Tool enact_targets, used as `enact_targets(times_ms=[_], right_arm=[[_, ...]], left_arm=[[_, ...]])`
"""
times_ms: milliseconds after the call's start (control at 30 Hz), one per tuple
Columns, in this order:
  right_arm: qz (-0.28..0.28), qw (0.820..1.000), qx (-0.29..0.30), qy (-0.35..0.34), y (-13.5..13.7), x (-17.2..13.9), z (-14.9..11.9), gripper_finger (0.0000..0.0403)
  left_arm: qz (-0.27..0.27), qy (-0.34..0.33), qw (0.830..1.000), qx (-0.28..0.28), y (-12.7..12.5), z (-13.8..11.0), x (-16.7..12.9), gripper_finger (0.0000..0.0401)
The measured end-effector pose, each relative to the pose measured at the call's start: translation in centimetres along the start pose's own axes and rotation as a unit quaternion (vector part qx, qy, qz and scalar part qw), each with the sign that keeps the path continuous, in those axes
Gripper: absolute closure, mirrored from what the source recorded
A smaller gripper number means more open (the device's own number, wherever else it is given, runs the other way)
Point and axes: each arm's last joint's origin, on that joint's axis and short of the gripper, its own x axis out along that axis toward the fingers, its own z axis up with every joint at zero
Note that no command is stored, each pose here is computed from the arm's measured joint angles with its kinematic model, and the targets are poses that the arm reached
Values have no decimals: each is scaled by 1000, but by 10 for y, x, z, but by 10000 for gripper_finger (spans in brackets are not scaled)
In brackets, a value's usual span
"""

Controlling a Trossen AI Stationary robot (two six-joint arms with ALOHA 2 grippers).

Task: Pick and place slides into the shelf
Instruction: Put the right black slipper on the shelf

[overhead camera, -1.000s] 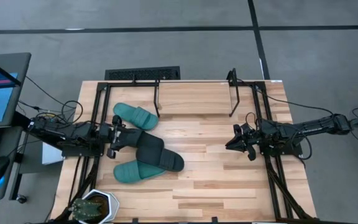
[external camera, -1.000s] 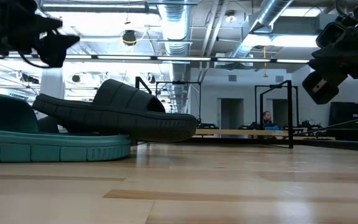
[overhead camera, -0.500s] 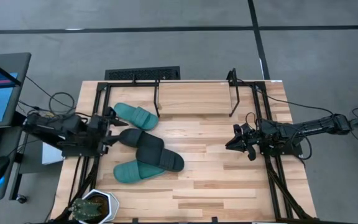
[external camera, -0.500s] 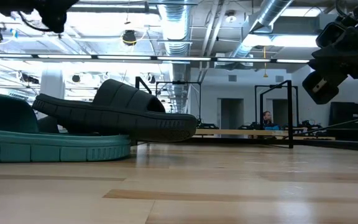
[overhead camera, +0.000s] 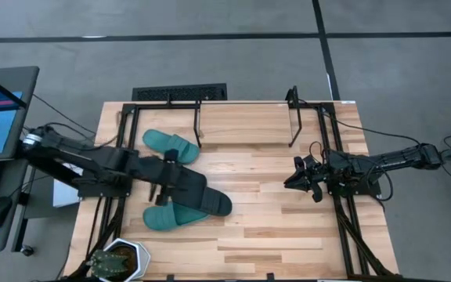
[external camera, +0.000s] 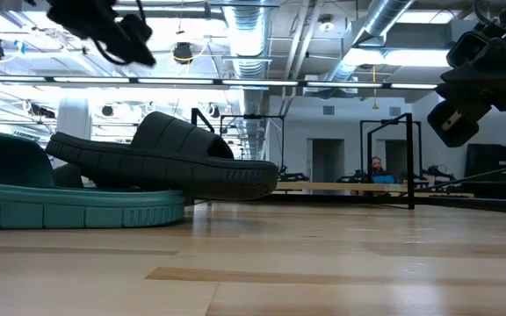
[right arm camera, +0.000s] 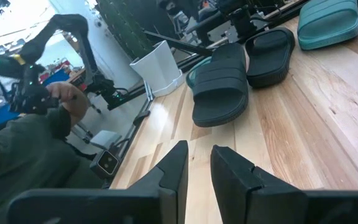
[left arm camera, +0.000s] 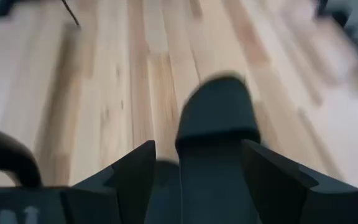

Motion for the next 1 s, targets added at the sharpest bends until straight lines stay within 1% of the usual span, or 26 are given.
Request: enact_targets(times_ms=[167,233,333,400,467,567,667,767,867,1000], right_arm=[[0,1000,0,1,0,0,0,344],[0,1000,0,1,0,0,0,344],[-1,1000,0,1,0,0,0,344],[-2,1000,1,3,0,0,-1,344],[-2,1000,1,3,0,0,-1,344],[-2,1000,1,3,0,0,-1,344],[-2,1000,1,4,-1,0,-1,344],[-4,1000,2,7,-1,0,-1,344],[-6,1000,3,11,-1,0,-2,344],[-7,1000,3,14,-1,0,-3,344]], left_arm=[[-17,47,999,6,-4,10,25,179],[-29,61,998,5,-6,9,32,179],[-33,76,997,8,-8,9,41,179],[-35,87,995,24,-9,6,46,179],[-35,95,993,52,-11,5,50,179],[-29,105,987,120,-16,2,53,179],[-8,113,977,179,-21,-1,52,179],[23,111,968,222,-25,0,51,179],[51,114,954,272,-29,0,50,179],[69,102,942,313,-35,3,52,179]])
